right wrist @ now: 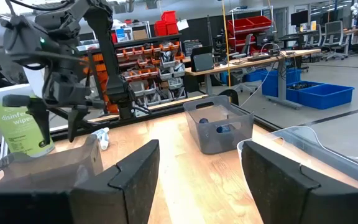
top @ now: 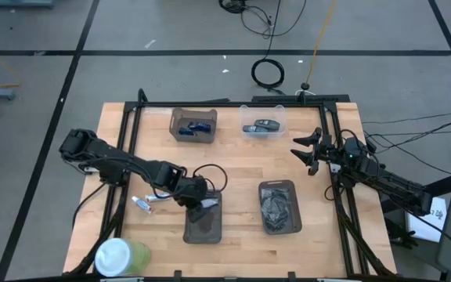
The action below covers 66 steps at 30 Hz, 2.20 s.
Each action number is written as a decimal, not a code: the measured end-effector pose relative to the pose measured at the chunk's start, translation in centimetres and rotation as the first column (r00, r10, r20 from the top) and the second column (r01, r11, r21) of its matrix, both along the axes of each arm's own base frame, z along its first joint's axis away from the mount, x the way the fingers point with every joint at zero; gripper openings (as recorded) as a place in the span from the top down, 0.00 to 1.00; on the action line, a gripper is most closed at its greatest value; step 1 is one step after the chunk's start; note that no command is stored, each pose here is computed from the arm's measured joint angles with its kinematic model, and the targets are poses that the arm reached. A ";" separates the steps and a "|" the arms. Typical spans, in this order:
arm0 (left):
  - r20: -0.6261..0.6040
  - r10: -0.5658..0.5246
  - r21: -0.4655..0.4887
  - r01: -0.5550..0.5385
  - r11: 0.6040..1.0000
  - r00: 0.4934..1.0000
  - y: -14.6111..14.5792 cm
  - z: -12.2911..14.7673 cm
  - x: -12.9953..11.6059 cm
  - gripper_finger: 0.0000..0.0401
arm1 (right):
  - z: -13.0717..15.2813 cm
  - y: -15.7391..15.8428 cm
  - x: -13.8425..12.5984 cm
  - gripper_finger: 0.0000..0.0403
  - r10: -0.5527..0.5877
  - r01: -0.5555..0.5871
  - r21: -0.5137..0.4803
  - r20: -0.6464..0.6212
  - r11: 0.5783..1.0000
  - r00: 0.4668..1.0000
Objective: Pick & Place Travel size toiletries
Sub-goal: Put the left white toothpaste into the bottom left black bin
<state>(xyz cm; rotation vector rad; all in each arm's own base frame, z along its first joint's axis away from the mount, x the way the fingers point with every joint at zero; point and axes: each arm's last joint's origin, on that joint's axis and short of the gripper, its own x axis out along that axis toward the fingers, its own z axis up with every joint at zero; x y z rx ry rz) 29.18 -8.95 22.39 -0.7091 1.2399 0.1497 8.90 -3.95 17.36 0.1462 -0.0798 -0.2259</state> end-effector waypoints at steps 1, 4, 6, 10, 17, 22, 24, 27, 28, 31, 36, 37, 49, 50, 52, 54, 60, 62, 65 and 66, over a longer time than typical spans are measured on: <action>-0.026 0.006 0.004 -0.006 1.000 1.000 0.0 -0.1 -0.2 0.50 | 0.0 0.0 0.0 0.46 0.000 0.000 0.000 0.000 1.000 1.000; -0.114 0.034 0.019 -0.032 0.999 0.993 -0.2 -0.4 -1.1 0.53 | 0.0 0.0 0.0 0.47 0.000 0.000 0.000 0.000 1.000 1.000; -0.172 0.057 0.029 -0.053 0.998 0.983 -0.4 -0.5 -1.6 0.55 | 0.0 0.0 0.0 0.46 0.000 0.000 0.000 0.000 1.000 1.000; -0.228 0.088 0.064 -0.075 0.995 0.970 -0.9 -0.7 -2.4 0.59 | 0.0 0.0 0.0 0.46 0.000 0.000 0.000 0.000 1.000 1.000; -0.182 0.119 0.125 -0.097 0.987 0.976 -1.8 0.5 -3.7 0.67 | 0.0 0.0 0.0 0.46 0.000 0.000 0.000 0.000 1.000 1.000; -0.112 0.219 0.181 -0.196 0.964 0.969 -3.0 2.3 -5.8 0.71 | 0.0 0.0 0.0 0.46 0.000 0.000 0.000 0.000 1.000 1.000; -0.114 0.270 0.190 -0.246 0.951 0.956 -3.6 2.7 -6.9 0.72 | 0.0 0.0 0.0 0.46 0.000 0.000 0.000 0.000 1.000 1.000; -0.160 0.383 0.208 -0.348 0.914 0.910 -4.5 2.6 -8.5 0.73 | 0.0 0.0 0.0 0.47 0.000 0.000 0.000 0.000 1.000 1.000; -0.178 0.421 0.215 -0.383 0.898 0.889 -4.8 2.6 -9.0 0.73 | 0.0 0.0 0.0 0.47 0.000 0.000 0.000 0.000 1.000 1.000; -0.232 0.544 0.246 -0.492 0.835 0.807 -5.7 2.5 -10.5 0.73 | 0.0 0.0 0.0 0.46 0.000 0.000 0.000 0.000 1.000 1.000; -0.300 0.753 0.340 -0.672 0.658 0.585 -6.2 2.0 -12.7 0.73 | 0.0 0.0 0.0 0.46 0.000 0.000 0.000 0.000 1.000 1.000; -0.315 0.791 0.365 -0.702 0.612 0.525 -6.3 1.8 -13.1 0.72 | 0.0 0.0 0.0 0.46 0.000 0.000 0.000 0.000 1.000 1.000; -0.351 0.883 0.516 -0.723 0.459 0.311 -4.9 -3.1 -15.3 0.42 | 0.0 0.0 0.0 0.47 0.000 0.000 0.000 0.000 1.000 1.000; -0.352 0.885 0.518 -0.724 0.456 0.305 -4.7 -3.5 -15.4 0.40 | 0.0 0.0 0.0 0.47 0.000 0.000 0.000 0.000 1.000 1.000; -0.368 0.886 0.531 -0.719 0.449 0.281 -4.3 -4.3 -15.6 0.38 | 0.0 0.0 0.0 0.46 0.000 0.000 0.000 0.000 1.000 1.000; -0.404 0.879 0.531 -0.717 0.452 0.255 -4.1 -5.2 -15.8 0.37 | 0.0 0.0 0.0 0.46 0.000 0.000 0.000 0.000 1.000 1.000; -0.399 0.881 0.504 -0.742 0.442 0.253 -3.4 -7.4 -16.0 0.39 | 0.0 0.0 0.0 0.46 0.000 0.000 0.000 0.000 1.000 1.000; -0.350 0.893 0.489 -0.758 0.431 0.282 -3.1 -7.8 -16.0 0.40 | 0.0 0.0 0.0 0.46 0.000 0.000 0.000 0.000 1.000 1.000; -0.276 0.905 0.480 -0.770 0.421 0.323 -2.7 -8.1 -16.0 0.40 | 0.0 0.0 0.0 0.46 0.000 0.000 0.000 0.000 1.000 1.000; -0.257 0.906 0.480 -0.769 0.422 0.337 -2.6 -8.1 -16.1 0.40 | 0.0 0.0 0.0 0.46 0.000 0.000 0.000 0.000 1.000 1.000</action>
